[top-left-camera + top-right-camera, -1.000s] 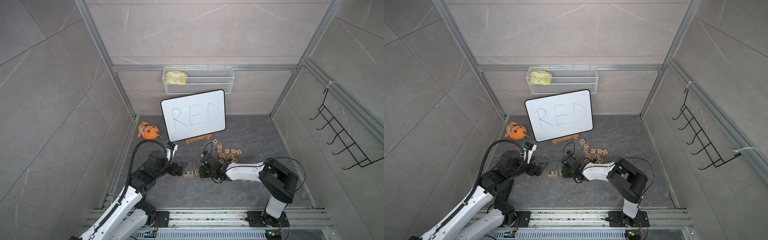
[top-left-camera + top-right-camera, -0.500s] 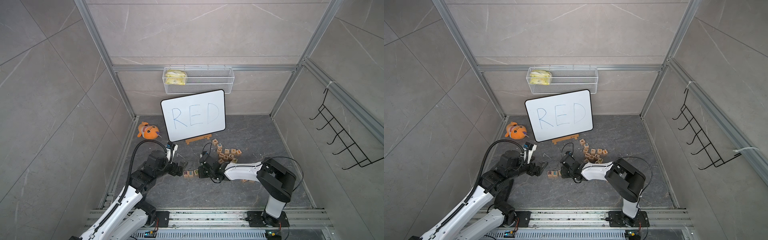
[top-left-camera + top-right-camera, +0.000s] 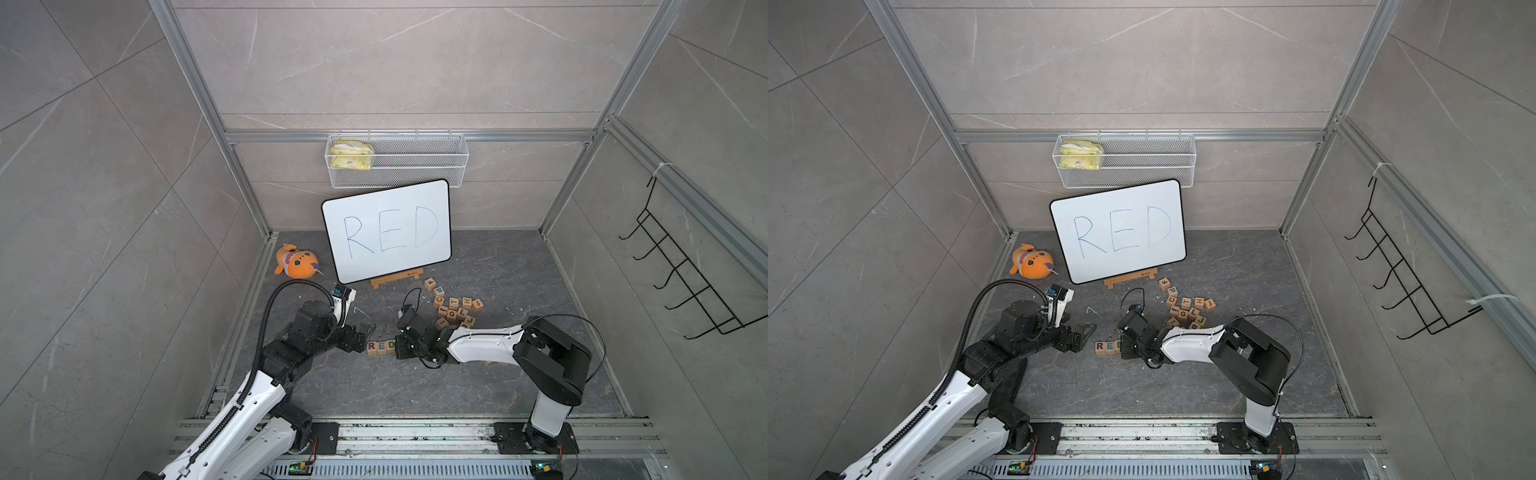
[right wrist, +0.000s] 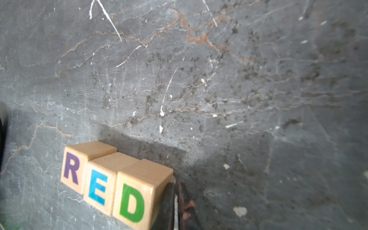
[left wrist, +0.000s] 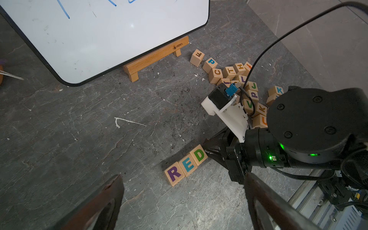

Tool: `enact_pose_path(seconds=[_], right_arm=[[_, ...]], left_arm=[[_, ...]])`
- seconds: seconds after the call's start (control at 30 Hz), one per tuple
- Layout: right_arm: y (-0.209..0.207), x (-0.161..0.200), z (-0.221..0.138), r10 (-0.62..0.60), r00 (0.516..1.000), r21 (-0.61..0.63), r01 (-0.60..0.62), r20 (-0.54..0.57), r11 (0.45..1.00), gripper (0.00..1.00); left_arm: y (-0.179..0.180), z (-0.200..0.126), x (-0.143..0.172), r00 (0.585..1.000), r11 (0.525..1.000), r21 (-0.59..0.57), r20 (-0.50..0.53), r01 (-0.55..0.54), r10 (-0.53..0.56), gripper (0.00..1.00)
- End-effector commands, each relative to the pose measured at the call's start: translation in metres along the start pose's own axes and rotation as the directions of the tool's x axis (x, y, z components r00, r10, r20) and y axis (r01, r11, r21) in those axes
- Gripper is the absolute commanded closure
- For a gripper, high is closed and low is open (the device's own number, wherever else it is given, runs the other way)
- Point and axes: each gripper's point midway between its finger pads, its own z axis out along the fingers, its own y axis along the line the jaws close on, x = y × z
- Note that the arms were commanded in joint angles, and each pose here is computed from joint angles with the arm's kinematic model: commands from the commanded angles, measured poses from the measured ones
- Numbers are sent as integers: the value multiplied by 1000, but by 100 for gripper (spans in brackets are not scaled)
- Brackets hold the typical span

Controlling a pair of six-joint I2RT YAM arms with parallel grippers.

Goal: Assemble the uppercase word "red" with letter blocks
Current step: Move the letter block to the center of the board.

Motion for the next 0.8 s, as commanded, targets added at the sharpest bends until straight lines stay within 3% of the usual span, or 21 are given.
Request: enact_pose_path(seconds=[0.0, 0.77], right_arm=[[9, -5, 0, 3, 1000, -15, -3, 13, 1000, 90], [12, -5, -8, -10, 1000, -21, 10, 17, 1000, 88]], left_arm=[[-4, -5, -10, 1000, 1000, 14, 25, -18, 18, 3], [-3, -5, -10, 1000, 1000, 12, 25, -19, 18, 3]])
